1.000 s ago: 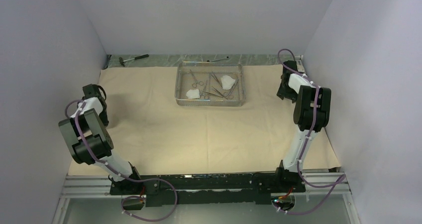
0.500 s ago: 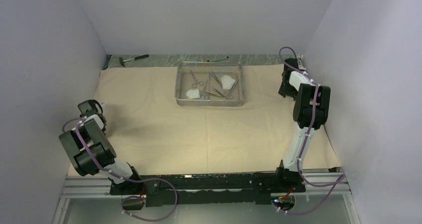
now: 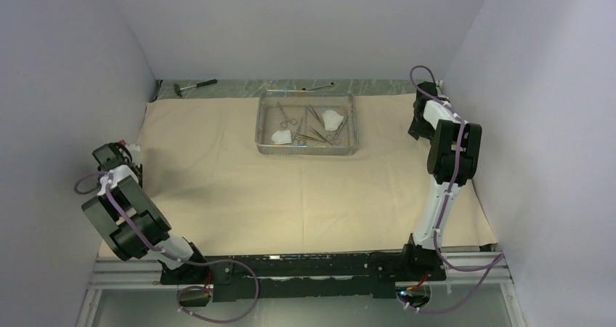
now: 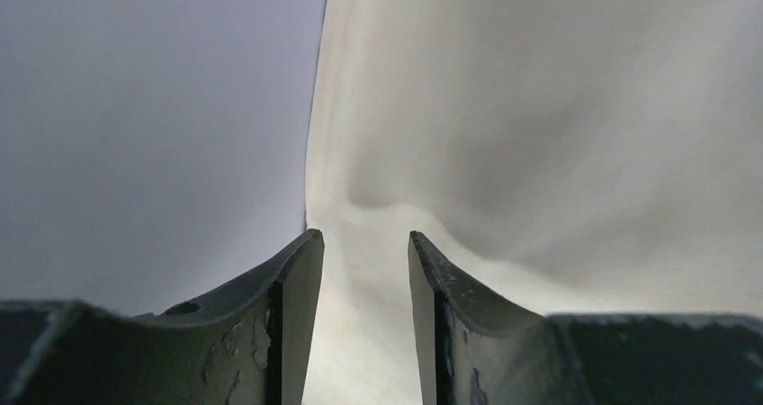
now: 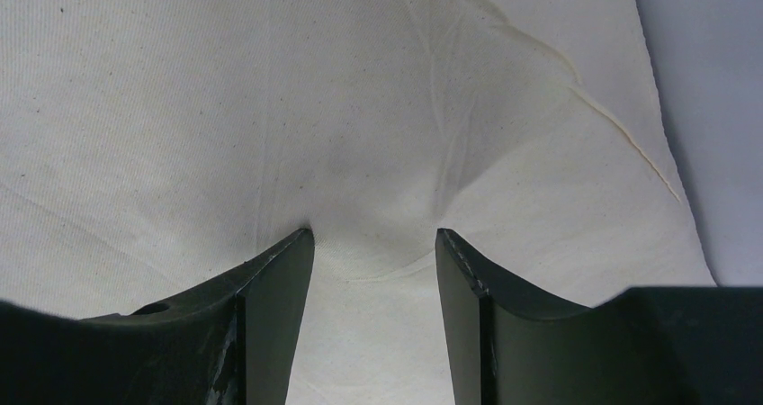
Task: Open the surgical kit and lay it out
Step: Smooth out the surgical kit at the center of the board, then pick up the medical item from the container.
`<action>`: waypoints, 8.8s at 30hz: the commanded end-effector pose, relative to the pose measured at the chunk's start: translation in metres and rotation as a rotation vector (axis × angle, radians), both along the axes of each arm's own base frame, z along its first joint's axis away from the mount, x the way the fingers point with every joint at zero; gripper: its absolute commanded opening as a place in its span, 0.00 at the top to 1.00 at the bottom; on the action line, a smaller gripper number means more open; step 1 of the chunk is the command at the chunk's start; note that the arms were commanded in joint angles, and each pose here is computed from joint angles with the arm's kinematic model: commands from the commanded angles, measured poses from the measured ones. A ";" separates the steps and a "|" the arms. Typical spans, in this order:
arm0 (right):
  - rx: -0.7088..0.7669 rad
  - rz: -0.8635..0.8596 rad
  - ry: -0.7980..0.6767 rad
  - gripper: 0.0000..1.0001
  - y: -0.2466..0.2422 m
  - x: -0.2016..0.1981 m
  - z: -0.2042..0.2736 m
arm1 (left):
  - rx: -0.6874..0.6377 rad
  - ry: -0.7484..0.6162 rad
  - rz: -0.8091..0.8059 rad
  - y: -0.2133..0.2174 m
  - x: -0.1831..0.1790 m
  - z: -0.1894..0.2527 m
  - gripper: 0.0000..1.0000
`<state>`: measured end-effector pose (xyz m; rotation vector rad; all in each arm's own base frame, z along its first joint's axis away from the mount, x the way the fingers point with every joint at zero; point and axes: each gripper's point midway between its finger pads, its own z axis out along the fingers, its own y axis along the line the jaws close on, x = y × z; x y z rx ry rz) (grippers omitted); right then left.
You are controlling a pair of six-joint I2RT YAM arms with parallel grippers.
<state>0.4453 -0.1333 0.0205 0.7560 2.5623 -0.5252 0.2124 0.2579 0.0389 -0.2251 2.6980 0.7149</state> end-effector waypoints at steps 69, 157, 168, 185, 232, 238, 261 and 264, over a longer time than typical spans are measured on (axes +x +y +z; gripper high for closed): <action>-0.004 0.372 -0.126 0.27 0.034 0.124 0.033 | -0.290 -0.424 -0.126 -0.098 0.302 0.069 0.47; 0.151 -0.148 0.311 0.49 0.057 -0.174 -0.003 | -0.234 0.139 0.821 -0.111 -0.008 -0.018 0.78; 0.108 -0.230 0.276 0.48 0.043 -0.177 0.004 | -0.273 0.128 1.092 -0.086 -0.053 -0.023 0.82; 0.162 -0.161 -0.106 0.43 0.044 -0.083 0.111 | -0.356 -0.360 0.723 -0.081 0.048 0.102 0.58; 0.170 0.897 -0.306 0.50 0.333 0.090 0.082 | -0.931 -0.360 -0.184 -0.333 0.219 0.119 0.21; 0.094 1.012 -0.269 0.48 0.338 0.105 0.066 | -0.937 -0.301 -0.208 -0.348 0.221 0.107 0.22; 0.060 1.201 -0.120 0.47 0.347 0.099 0.026 | -0.877 -0.197 -0.199 -0.338 0.213 0.081 0.24; 0.040 1.176 -0.123 0.47 0.343 0.102 0.025 | -0.869 -0.189 -0.200 -0.337 0.213 0.080 0.24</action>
